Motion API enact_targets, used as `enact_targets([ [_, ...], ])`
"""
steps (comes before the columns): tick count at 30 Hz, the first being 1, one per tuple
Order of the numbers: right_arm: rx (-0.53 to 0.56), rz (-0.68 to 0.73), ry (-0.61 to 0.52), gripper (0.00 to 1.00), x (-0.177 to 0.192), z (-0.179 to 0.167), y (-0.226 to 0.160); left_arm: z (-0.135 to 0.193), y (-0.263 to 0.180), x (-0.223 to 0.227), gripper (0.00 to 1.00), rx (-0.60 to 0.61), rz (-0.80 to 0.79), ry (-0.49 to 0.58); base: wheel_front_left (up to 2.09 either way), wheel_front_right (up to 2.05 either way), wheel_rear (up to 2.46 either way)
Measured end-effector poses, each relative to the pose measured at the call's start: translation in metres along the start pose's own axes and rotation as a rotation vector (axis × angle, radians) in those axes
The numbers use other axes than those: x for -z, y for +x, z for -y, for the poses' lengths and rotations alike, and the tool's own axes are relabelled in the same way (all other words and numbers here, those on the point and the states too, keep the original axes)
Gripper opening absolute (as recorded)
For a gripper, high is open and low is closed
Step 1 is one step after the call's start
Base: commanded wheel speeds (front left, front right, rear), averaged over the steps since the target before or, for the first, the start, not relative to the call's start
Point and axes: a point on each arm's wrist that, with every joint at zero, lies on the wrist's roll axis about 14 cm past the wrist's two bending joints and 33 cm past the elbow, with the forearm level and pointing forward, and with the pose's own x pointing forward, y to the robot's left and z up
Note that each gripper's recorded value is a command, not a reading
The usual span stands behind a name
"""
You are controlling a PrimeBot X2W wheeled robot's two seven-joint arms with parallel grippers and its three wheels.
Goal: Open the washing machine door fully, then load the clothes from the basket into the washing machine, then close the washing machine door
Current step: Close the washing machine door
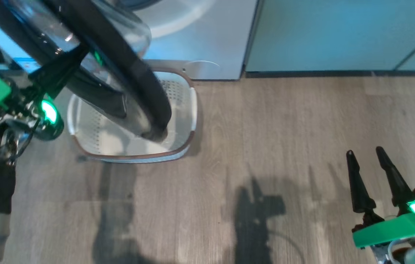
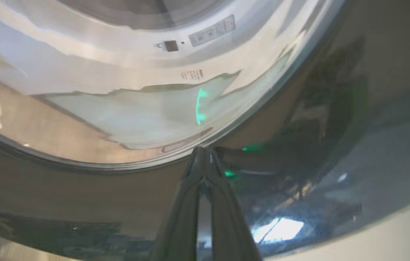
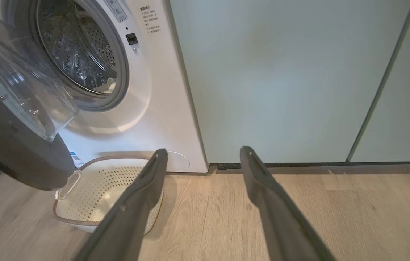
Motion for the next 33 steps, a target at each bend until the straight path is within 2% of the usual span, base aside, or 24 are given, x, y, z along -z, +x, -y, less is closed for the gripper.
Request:
enact_targets([
  [7,0.071,0.0,-0.002,1.0,-0.001,0.017,-0.013,-0.004,0.043,0.007,0.0,0.054,0.003,-0.006,0.0,0.0,0.0],
  [13,0.089,0.01,-0.004,1.0,-0.005,0.021,-0.015,-0.006,0.067,0.007,0.0,0.068,0.042,-0.001,0.0,0.0,0.0],
  [28,0.125,0.038,0.001,1.0,-0.015,0.028,-0.021,-0.004,0.098,0.005,0.0,0.08,0.098,-0.006,0.0,0.0,0.0],
  [33,0.129,0.04,0.001,1.0,-0.015,0.029,-0.022,0.01,0.095,-0.001,0.0,0.12,0.124,-0.002,0.0,0.0,0.0],
])
